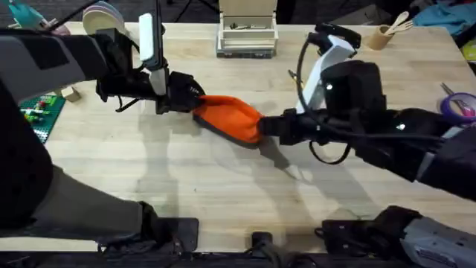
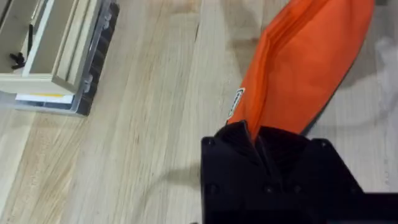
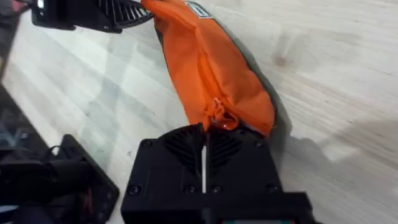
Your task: Unzip the bag, pick up the pens from the table one at a time and place them inside, then zip the bag closed.
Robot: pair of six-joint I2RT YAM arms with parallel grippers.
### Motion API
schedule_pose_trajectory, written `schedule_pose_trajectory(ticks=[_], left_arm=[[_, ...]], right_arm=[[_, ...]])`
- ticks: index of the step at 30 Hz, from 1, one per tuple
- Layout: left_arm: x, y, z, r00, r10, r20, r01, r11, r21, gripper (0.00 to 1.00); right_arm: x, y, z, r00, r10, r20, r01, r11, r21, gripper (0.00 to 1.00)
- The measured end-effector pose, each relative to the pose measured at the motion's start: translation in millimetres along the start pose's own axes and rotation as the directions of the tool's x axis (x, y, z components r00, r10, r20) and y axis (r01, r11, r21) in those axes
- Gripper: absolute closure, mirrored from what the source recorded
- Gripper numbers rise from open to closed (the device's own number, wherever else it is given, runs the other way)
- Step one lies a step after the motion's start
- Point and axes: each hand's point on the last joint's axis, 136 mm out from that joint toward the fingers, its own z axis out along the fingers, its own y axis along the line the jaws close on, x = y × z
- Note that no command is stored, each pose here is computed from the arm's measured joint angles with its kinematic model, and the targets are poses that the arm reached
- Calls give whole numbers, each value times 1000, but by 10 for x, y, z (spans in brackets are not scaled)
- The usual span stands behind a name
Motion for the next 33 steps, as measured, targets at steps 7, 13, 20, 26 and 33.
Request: schedule_pose_trajectory(ticks=[7, 13, 20, 26, 33], left_arm=[[24, 14, -8, 1000, 3, -13, -4, 1000, -4, 958], [70, 48, -29, 999, 10, -40, -11, 1000, -15, 958], [105, 66, -44, 998, 12, -60, -13, 1000, -19, 958], [110, 72, -45, 998, 14, -64, -15, 1000, -21, 958], [125, 75, -47, 997, 15, -73, -17, 1000, -21, 959]], right_arm=[[-143, 137, 189, 998, -57, 21, 56, 998, 37, 970], [-241, 291, 343, 997, -81, 0, 81, 996, 25, 971], [-272, 402, 459, 995, -99, -20, 100, 995, 12, 971], [-282, 442, 471, 994, -105, -21, 105, 994, 5, 971], [-433, 548, 441, 994, -112, 7, 113, 994, -9, 971]])
